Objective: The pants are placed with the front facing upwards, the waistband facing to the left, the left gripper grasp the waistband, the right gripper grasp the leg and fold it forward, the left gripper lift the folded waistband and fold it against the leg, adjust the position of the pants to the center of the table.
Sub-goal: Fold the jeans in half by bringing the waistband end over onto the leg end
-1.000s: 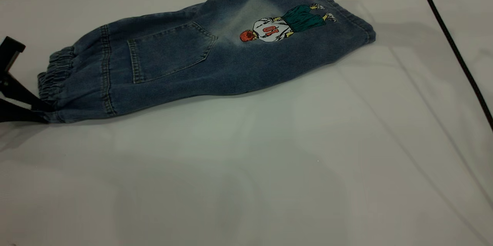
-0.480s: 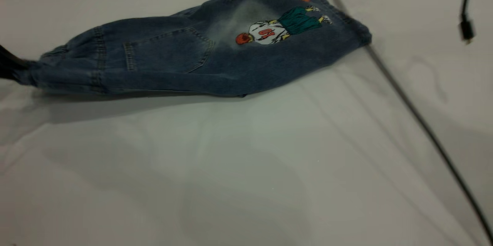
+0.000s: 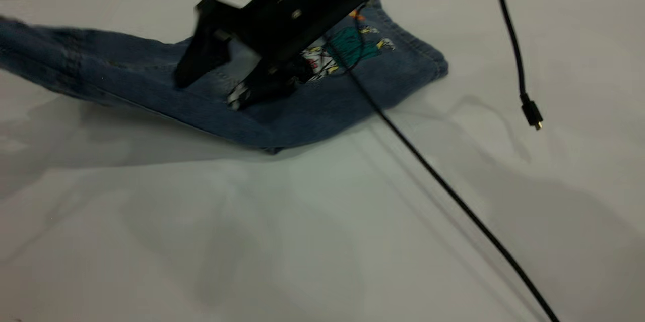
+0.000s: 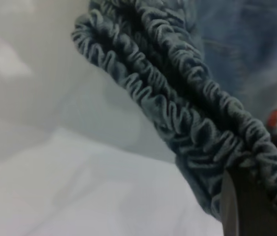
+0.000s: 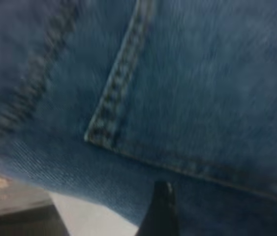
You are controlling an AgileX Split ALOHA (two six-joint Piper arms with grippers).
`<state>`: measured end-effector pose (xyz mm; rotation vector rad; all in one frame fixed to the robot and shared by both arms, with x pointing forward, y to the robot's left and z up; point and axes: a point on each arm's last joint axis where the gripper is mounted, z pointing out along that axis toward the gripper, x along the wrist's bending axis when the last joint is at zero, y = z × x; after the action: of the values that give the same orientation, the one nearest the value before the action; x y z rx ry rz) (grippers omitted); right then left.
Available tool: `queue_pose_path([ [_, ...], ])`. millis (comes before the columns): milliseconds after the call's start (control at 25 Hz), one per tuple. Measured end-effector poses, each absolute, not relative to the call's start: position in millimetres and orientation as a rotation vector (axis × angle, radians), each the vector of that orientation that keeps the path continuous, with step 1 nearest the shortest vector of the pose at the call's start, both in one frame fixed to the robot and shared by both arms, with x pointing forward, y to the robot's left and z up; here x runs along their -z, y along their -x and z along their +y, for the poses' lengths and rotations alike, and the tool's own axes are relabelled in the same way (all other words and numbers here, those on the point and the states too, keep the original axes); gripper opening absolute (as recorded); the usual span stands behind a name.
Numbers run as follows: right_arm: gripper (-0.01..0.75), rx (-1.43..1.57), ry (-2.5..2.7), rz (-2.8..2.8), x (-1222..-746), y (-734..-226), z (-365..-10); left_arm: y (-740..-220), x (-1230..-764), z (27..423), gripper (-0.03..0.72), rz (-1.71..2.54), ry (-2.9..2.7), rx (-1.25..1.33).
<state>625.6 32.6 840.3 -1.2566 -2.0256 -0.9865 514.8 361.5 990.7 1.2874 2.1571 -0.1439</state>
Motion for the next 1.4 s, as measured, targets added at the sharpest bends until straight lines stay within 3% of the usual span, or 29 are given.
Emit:
queue_pose_path([
  [360, 0.560, 0.935, 1.115, -2.078, -840.6, -584.0, 75.8, -507.8, -1017.0, 351.8, 0.096, 2.057, -1.249, 0.138],
  [560, 0.560, 0.920, 1.112, -2.063, -835.1, -577.7, 81.3, -504.6, -1027.7, 348.9, 0.096, 2.017, -1.237, 0.114],
  [920, 0.557, 0.990, 1.157, -2.081, -859.1, -612.4, 46.4, -501.2, -1032.0, 341.8, 0.096, 1.979, -1.295, 0.126],
  [1160, 0.557, 0.891, 1.231, -2.209, -854.0, -635.1, 8.3, -503.9, -1032.1, 315.1, 0.096, 1.887, -1.426, 0.162],
  [1400, 0.557, 0.800, 1.286, -2.332, -844.3, -638.9, -0.7, -505.8, -1032.2, 288.0, 0.096, 1.805, -1.527, 0.180],
])
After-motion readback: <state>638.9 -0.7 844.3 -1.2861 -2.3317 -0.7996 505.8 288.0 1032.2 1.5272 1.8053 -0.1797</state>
